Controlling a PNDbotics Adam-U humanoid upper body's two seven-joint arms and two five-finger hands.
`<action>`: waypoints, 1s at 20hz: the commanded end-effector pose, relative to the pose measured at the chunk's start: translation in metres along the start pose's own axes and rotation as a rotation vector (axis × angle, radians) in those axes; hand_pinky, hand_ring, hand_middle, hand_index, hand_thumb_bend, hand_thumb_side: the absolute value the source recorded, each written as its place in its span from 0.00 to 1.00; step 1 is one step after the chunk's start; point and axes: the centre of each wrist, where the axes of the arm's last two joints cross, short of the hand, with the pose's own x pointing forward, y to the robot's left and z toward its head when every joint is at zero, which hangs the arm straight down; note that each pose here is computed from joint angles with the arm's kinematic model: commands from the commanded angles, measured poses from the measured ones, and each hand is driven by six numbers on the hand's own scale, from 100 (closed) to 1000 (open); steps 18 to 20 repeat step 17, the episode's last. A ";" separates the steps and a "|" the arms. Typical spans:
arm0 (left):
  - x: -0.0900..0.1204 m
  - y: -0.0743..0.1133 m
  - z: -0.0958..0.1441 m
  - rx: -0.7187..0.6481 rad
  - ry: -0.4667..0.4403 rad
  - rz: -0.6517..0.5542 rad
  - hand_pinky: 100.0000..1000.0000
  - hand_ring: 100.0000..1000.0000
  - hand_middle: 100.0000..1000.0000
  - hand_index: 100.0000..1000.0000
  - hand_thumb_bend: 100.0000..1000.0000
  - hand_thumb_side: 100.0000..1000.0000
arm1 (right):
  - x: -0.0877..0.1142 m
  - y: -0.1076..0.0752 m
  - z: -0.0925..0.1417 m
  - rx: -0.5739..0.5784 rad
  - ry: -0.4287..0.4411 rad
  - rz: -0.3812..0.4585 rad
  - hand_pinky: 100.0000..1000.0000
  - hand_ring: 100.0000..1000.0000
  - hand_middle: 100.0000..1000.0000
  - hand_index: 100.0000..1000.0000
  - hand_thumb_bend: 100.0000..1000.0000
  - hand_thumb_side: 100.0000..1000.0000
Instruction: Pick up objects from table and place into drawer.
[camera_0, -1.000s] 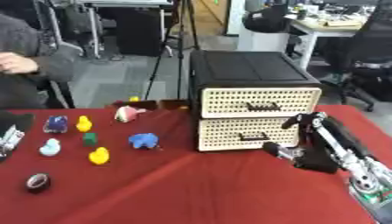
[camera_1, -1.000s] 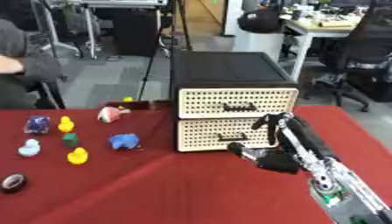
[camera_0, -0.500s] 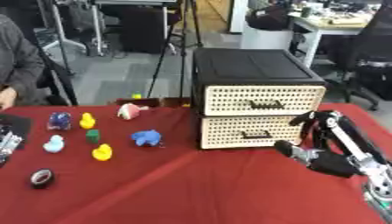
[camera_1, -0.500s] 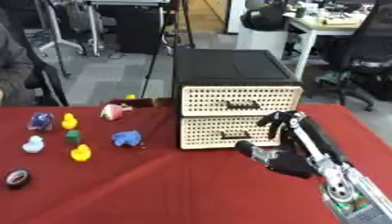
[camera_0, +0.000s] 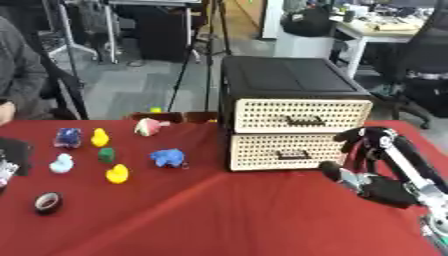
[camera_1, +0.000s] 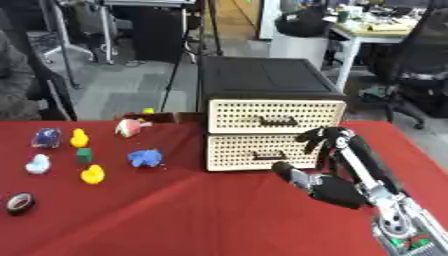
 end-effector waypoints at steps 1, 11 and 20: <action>0.003 0.008 -0.002 0.010 -0.021 -0.005 0.43 0.44 0.49 0.58 0.60 0.80 | 0.006 -0.009 -0.001 -0.031 -0.027 -0.007 0.13 0.34 0.48 0.73 0.67 0.74; 0.001 0.006 0.000 0.010 -0.014 0.013 0.43 0.43 0.47 0.58 0.58 0.81 | 0.005 -0.005 0.000 -0.028 -0.036 -0.026 0.13 0.33 0.48 0.73 0.66 0.72; 0.000 0.005 0.001 0.005 -0.007 0.025 0.42 0.42 0.47 0.58 0.57 0.82 | 0.005 -0.003 0.001 -0.024 -0.050 -0.059 0.12 0.32 0.47 0.73 0.63 0.69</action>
